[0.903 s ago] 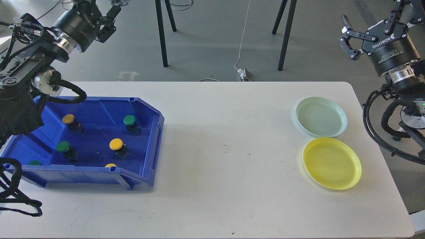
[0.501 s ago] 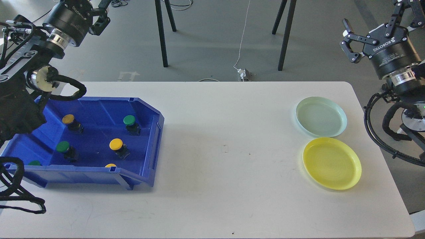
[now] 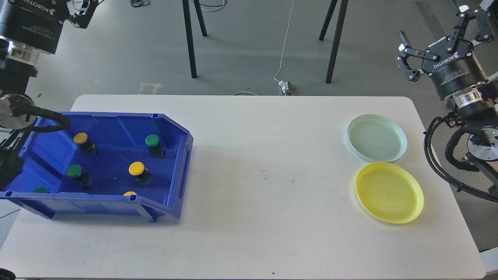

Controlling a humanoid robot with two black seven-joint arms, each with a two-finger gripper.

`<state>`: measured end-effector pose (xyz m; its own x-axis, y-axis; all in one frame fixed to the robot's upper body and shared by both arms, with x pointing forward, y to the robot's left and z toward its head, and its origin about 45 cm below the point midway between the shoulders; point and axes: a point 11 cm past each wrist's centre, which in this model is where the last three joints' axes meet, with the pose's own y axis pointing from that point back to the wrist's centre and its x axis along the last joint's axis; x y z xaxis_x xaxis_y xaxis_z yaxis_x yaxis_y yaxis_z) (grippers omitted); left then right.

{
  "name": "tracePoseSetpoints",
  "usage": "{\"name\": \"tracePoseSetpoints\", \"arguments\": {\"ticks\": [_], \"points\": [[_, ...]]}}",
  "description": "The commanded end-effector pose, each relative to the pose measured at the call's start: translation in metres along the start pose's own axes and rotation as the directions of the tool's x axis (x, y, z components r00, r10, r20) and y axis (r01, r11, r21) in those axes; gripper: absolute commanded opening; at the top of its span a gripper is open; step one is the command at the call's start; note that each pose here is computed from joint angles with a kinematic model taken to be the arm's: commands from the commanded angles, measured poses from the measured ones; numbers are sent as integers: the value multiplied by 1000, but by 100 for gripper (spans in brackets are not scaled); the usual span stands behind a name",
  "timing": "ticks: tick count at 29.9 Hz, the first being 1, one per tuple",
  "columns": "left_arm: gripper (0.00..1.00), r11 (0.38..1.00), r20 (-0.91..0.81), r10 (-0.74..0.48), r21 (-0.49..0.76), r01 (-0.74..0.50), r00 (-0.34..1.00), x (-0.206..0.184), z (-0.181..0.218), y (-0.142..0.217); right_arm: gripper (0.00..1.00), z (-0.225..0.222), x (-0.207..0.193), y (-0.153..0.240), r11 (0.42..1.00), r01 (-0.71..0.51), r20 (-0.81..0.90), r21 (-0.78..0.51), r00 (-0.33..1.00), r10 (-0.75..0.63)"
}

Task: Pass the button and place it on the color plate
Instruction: 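Move the left gripper over the blue bin toward a yellow button, then lower the left gripper into the bin and grasp the yellow button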

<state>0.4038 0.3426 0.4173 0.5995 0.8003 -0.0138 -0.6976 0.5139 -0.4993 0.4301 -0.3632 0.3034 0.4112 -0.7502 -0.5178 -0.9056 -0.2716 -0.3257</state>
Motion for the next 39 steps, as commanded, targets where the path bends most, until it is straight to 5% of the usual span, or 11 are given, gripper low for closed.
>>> {"name": "tracePoseSetpoints", "arguments": {"ticks": [1, 5, 9, 14, 22, 39], "points": [[100, 986, 237, -141, 120, 115, 961, -7, 27, -3, 99, -2, -1, -1, 1000, 2, 4, 10, 1000, -2], [100, 949, 465, -271, 275, 154, 843, -3, 46, -2, 99, 1, 1, 2, 1000, -6, 8, 6, 1000, 6], [100, 777, 622, -598, 605, 175, 506, -11, 7, 5, 99, 4, 4, 6, 1000, -16, 13, 2, 1000, 16], [100, 514, 485, -851, 848, 129, 203, -18, -38, 41, 99, 7, 9, 12, 999, -33, 14, -6, 999, 33], [100, 169, 170, -981, 985, 18, -92, -15, -90, 105, 99, 9, 20, 19, 998, -65, 3, -13, 998, 65], [98, 27, 32, -993, 999, 44, -112, -23, -152, 128, 99, 33, 18, 25, 996, -76, 47, -36, 996, 77]]}}
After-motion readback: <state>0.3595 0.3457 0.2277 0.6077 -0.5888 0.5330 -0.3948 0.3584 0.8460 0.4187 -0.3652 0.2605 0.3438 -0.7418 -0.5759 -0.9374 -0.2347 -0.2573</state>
